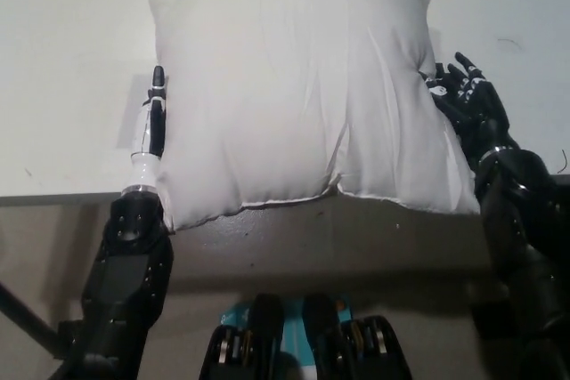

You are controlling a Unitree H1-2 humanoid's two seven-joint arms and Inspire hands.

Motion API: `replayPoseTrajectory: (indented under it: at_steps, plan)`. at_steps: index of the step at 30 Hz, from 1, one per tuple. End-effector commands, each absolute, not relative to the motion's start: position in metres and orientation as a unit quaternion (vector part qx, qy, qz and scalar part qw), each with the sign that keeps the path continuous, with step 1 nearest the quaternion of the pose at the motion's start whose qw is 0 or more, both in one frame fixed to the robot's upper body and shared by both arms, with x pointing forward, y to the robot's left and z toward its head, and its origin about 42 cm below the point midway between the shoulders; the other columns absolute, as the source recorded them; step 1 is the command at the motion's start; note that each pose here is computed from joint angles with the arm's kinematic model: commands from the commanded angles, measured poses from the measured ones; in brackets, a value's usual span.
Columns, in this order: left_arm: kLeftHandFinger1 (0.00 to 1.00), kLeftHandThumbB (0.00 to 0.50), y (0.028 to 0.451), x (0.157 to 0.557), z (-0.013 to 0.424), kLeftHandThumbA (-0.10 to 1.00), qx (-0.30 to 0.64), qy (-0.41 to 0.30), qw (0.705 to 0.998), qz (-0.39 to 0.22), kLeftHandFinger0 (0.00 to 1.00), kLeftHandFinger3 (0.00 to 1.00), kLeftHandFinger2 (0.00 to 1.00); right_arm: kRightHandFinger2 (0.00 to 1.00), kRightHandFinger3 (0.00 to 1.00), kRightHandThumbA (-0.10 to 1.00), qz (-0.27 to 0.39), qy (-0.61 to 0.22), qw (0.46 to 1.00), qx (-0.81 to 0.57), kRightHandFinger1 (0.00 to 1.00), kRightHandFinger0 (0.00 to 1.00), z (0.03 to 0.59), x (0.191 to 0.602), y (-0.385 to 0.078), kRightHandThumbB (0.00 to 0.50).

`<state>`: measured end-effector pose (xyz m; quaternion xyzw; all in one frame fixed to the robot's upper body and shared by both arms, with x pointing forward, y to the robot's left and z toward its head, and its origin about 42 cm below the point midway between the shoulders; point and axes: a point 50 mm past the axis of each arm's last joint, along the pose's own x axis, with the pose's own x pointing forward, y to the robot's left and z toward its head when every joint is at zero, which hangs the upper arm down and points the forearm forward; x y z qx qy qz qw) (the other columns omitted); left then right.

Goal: The robot uses both hands to lift the pillow and then drops it on the table

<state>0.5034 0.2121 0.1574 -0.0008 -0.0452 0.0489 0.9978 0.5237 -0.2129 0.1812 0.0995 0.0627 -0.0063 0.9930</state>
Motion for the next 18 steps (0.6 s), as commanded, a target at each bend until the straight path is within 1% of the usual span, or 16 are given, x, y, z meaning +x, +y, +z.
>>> replayPoseTrajectory:
  at_steps: [1, 2, 3, 4, 5, 6, 7, 10, 11, 14, 16, 18]
  plan:
    - [1.00, 0.226, 0.177, 0.516, 0.177, 1.00, -0.005, -0.056, 0.998, 0.003, 1.00, 1.00, 1.00, 1.00, 1.00, 1.00, 0.041, 0.049, 0.992, 0.106, 1.00, 1.00, 0.200, 0.534, -0.169, 0.462]
    - [1.00, 0.223, 0.174, 0.516, 0.178, 1.00, -0.006, -0.059, 0.998, 0.001, 1.00, 1.00, 1.00, 1.00, 1.00, 1.00, 0.043, 0.048, 0.992, 0.107, 1.00, 1.00, 0.200, 0.535, -0.167, 0.460]
    - [1.00, 0.215, 0.170, 0.516, 0.180, 1.00, -0.010, -0.062, 0.998, 0.001, 1.00, 1.00, 1.00, 1.00, 1.00, 1.00, 0.046, 0.044, 0.992, 0.111, 1.00, 1.00, 0.201, 0.535, -0.163, 0.447]
    - [1.00, 0.199, 0.166, 0.517, 0.182, 1.00, -0.012, -0.061, 0.998, 0.000, 1.00, 1.00, 1.00, 1.00, 1.00, 1.00, 0.047, 0.044, 0.992, 0.113, 1.00, 1.00, 0.203, 0.535, -0.160, 0.447]
    - [1.00, 0.201, 0.164, 0.517, 0.183, 1.00, -0.012, -0.061, 0.998, 0.000, 1.00, 1.00, 1.00, 1.00, 1.00, 1.00, 0.047, 0.044, 0.991, 0.114, 1.00, 1.00, 0.204, 0.536, -0.158, 0.449]
    - [1.00, 0.188, 0.155, 0.518, 0.187, 1.00, -0.022, -0.064, 0.998, -0.003, 1.00, 1.00, 1.00, 1.00, 1.00, 1.00, 0.052, 0.043, 0.992, 0.111, 1.00, 1.00, 0.207, 0.535, -0.151, 0.455]
    - [1.00, 0.205, 0.148, 0.519, 0.189, 1.00, -0.028, -0.069, 0.997, -0.009, 1.00, 1.00, 1.00, 1.00, 1.00, 1.00, 0.059, 0.040, 0.991, 0.113, 1.00, 1.00, 0.210, 0.535, -0.144, 0.446]
    - [1.00, 0.223, 0.136, 0.519, 0.193, 1.00, -0.039, -0.072, 0.996, -0.019, 1.00, 1.00, 1.00, 1.00, 1.00, 1.00, 0.076, 0.039, 0.990, 0.114, 1.00, 1.00, 0.215, 0.535, -0.133, 0.444]
    - [1.00, 0.231, 0.132, 0.519, 0.194, 1.00, -0.040, -0.073, 0.996, -0.022, 1.00, 1.00, 1.00, 1.00, 1.00, 1.00, 0.081, 0.038, 0.990, 0.113, 1.00, 1.00, 0.216, 0.535, -0.130, 0.453]
    - [1.00, 0.206, 0.124, 0.519, 0.195, 1.00, -0.025, -0.080, 0.996, -0.019, 1.00, 1.00, 1.00, 1.00, 1.00, 1.00, 0.085, 0.035, 0.989, 0.113, 1.00, 1.00, 0.219, 0.535, -0.122, 0.471]
    - [1.00, 0.204, 0.120, 0.519, 0.196, 1.00, -0.025, -0.080, 0.996, -0.017, 1.00, 1.00, 1.00, 1.00, 1.00, 1.00, 0.090, 0.033, 0.989, 0.116, 1.00, 1.00, 0.221, 0.534, -0.118, 0.477]
    - [1.00, 0.198, 0.119, 0.520, 0.196, 1.00, -0.031, -0.082, 0.996, -0.019, 1.00, 1.00, 1.00, 1.00, 1.00, 1.00, 0.092, 0.032, 0.989, 0.116, 1.00, 1.00, 0.223, 0.535, -0.118, 0.463]
